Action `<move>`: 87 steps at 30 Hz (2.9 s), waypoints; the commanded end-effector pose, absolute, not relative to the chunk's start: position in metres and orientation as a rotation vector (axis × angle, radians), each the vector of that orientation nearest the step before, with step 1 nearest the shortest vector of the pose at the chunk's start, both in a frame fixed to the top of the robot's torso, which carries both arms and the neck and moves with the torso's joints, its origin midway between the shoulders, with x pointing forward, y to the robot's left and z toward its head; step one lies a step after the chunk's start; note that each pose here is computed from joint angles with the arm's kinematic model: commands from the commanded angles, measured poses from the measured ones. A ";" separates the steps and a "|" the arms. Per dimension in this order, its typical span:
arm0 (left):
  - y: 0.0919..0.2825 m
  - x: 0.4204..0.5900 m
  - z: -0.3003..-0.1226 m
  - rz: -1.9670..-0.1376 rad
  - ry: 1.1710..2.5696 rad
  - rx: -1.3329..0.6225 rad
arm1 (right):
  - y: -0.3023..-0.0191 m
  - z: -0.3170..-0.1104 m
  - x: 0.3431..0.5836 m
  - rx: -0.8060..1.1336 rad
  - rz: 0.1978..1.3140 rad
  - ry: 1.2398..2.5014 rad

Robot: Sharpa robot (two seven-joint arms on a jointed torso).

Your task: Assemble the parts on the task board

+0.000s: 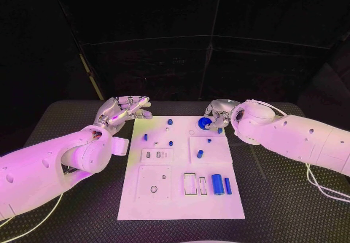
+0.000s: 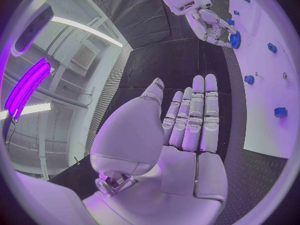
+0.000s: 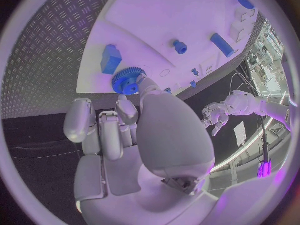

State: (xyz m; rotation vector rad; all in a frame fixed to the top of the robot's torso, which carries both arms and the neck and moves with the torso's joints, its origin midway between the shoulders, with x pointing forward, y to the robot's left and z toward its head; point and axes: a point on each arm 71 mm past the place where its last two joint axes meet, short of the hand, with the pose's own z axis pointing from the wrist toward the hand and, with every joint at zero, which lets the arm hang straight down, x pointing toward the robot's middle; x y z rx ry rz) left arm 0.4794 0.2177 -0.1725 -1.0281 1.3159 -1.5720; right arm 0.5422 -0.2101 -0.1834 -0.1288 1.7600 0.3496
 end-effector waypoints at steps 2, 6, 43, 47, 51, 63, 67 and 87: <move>0.216 0.479 -0.171 -1.587 1.317 -1.019 | -0.210 -0.184 0.542 -0.126 0.349 1.771; 0.216 0.479 -0.171 -1.588 1.317 -1.019 | -0.209 -0.183 0.542 -0.125 0.356 1.767; 0.217 0.479 -0.171 -1.585 1.318 -1.020 | -0.118 -0.153 0.506 -0.219 0.498 1.547; 0.216 0.479 -0.171 -1.587 1.319 -1.020 | -0.098 -0.155 0.509 -0.231 0.510 1.547; 0.215 0.480 -0.171 -1.589 1.320 -1.020 | -0.078 -0.157 0.512 -0.244 0.522 1.551; 0.214 0.480 -0.172 -1.591 1.322 -1.020 | -0.061 -0.164 0.519 -0.264 0.517 1.577; 0.213 0.480 -0.172 -1.591 1.322 -1.020 | -0.058 -0.167 0.520 -0.287 0.515 1.600; 0.213 0.481 -0.172 -1.591 1.323 -1.021 | -0.056 -0.180 0.520 -0.333 0.476 1.671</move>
